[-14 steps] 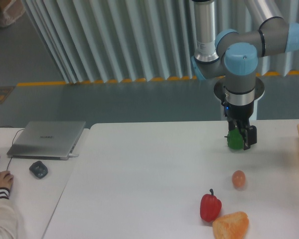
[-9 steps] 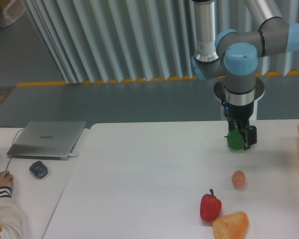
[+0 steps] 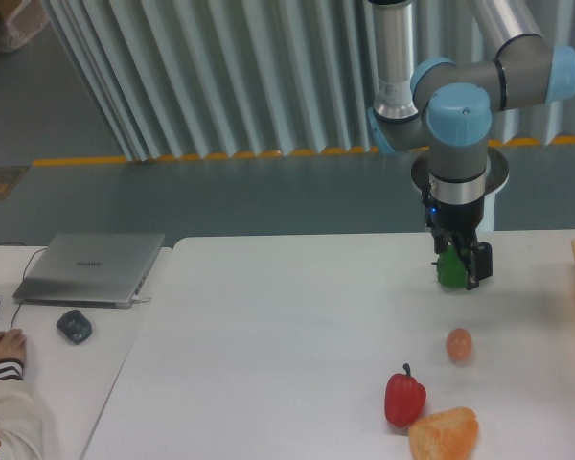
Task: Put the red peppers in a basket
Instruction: 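Open the gripper to release the green pepper onto the table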
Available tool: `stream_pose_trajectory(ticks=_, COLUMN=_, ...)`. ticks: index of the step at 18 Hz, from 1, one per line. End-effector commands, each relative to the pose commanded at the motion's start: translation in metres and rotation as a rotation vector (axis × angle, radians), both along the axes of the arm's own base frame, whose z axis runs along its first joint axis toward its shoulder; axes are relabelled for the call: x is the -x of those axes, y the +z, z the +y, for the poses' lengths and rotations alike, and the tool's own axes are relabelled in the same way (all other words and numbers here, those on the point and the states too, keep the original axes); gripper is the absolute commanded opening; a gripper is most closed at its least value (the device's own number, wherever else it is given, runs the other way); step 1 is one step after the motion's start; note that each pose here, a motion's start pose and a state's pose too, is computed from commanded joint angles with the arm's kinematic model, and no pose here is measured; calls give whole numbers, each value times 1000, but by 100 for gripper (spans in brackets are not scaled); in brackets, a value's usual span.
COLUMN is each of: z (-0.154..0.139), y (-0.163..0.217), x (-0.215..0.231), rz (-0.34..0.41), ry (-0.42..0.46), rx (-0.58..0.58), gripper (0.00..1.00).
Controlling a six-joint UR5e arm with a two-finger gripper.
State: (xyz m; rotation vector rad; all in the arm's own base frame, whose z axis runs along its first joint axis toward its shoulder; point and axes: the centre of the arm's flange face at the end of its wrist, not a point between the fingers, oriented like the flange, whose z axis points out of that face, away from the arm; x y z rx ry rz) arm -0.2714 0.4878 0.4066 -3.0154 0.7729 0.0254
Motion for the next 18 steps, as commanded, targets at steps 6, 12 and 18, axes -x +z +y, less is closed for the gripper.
stream_pose_trajectory(ticks=6, z=-2, y=-3, x=4, rz=10, ry=9, rx=-24, gripper=100)
stream_pose_trajectory(ticks=12, z=-2, y=-6, x=4, rz=22, ry=47, rx=-46, gripper=100)
stream_pose_trajectory(ticks=18, z=-2, y=-1, x=6, rz=46, ry=76, rx=-36, gripper=100)
